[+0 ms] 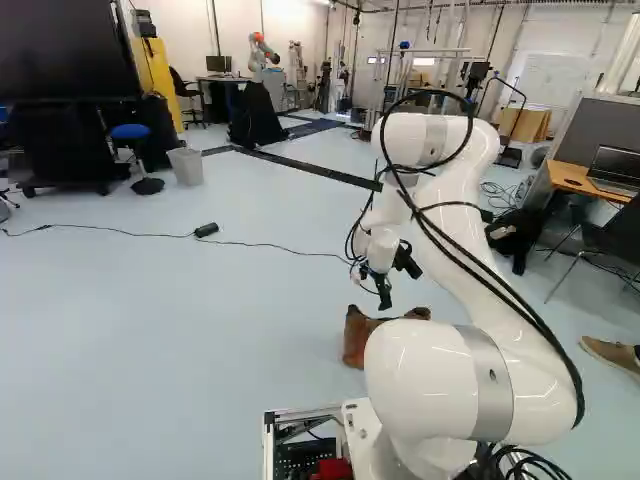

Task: Pick up the grocery bag from the ground

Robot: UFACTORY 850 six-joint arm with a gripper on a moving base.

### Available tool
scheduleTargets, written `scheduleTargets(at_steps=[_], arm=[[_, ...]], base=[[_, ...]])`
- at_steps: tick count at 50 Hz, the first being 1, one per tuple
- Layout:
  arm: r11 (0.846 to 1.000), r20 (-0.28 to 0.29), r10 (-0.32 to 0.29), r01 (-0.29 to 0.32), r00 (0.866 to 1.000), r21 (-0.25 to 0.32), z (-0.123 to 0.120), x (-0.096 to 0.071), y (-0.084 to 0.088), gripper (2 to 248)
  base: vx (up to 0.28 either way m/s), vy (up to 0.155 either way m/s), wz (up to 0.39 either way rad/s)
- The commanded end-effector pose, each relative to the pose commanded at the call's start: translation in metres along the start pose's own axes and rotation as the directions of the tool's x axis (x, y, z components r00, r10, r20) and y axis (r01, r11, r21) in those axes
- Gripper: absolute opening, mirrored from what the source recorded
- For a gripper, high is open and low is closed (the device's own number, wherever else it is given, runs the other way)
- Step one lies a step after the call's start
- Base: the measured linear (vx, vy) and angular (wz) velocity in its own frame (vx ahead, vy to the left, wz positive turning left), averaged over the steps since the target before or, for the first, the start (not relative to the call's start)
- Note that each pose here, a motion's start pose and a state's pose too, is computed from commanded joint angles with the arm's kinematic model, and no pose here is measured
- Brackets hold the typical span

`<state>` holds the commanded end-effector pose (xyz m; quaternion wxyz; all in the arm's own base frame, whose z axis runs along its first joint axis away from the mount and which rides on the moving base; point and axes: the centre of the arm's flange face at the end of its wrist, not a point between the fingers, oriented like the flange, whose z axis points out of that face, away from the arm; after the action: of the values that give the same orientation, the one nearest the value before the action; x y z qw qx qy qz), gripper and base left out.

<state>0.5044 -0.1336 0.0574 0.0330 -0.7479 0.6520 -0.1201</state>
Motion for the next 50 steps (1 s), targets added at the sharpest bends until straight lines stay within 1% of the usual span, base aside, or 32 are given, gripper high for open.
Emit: scheduleTargets(at_steps=[4, 11, 31, 50], arm=[[1.000, 0.002, 0.026, -0.026, 1.000, -0.004, 0.006, -0.001, 0.000, 247], [0.999, 0.004, 0.040, -0.040, 0.999, -0.011, 0.016, -0.001, 0.001, 247], [0.998, 0.013, 0.046, -0.045, 0.999, -0.037, 0.044, -0.004, 0.010, 247], [0.998, 0.018, 0.045, -0.044, 0.999, -0.053, 0.072, -0.007, 0.014, 247]], base=[[0.000, 0.000, 0.000], [0.000, 0.000, 0.000], [0.000, 0.000, 0.000], [0.000, 0.000, 0.000]])
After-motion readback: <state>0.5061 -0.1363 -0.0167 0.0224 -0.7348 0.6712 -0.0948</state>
